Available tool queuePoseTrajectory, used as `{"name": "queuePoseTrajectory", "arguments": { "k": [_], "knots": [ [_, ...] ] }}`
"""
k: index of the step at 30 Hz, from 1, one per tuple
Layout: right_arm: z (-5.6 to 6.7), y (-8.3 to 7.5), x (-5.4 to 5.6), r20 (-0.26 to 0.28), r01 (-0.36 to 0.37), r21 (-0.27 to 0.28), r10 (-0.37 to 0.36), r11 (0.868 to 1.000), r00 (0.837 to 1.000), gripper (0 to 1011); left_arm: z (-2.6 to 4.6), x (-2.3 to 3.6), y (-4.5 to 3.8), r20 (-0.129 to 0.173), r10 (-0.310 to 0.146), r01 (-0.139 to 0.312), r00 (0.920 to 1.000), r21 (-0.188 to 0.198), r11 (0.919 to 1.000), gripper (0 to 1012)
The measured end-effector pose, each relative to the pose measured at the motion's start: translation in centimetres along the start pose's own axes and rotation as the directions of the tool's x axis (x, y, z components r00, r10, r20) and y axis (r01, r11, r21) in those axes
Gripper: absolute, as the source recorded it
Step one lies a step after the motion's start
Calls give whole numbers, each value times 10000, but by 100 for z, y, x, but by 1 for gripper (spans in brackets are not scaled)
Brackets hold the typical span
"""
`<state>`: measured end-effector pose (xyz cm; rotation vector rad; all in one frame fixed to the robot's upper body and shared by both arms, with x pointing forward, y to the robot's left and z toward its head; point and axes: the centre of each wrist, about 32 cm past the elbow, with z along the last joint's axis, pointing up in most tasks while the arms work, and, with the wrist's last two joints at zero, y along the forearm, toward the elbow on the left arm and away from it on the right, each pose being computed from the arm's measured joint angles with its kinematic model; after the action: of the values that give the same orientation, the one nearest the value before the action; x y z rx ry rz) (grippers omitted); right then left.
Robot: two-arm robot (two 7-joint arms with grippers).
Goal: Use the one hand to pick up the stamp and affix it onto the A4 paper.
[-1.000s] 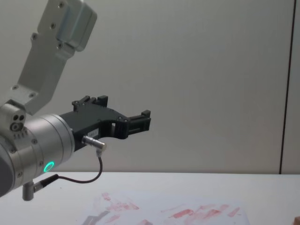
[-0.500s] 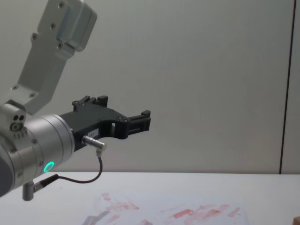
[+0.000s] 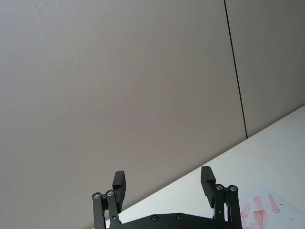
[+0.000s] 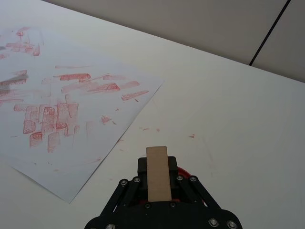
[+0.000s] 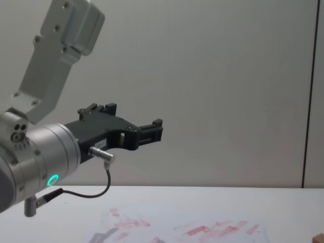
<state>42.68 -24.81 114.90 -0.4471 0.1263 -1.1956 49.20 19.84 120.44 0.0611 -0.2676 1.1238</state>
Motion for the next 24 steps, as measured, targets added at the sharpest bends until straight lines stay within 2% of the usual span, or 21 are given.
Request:
{"name": "queuePoseTrajectory", "arguments": {
  "k": [10,18,24],
  "knots": [
    [18,-10,19,-116,122,313,-118,9994,9999,220,0,0,0,0,-1,1,10000,0,10000,1003],
    [125,-58,71,-444,202,771,-168,9968,9989,220,0,0,0,0,-1,1,10000,0,10000,1003],
    [175,-107,86,-672,149,900,-89,9958,9977,220,0,0,0,0,-1,1,10000,0,10000,1003]
  ]
}}
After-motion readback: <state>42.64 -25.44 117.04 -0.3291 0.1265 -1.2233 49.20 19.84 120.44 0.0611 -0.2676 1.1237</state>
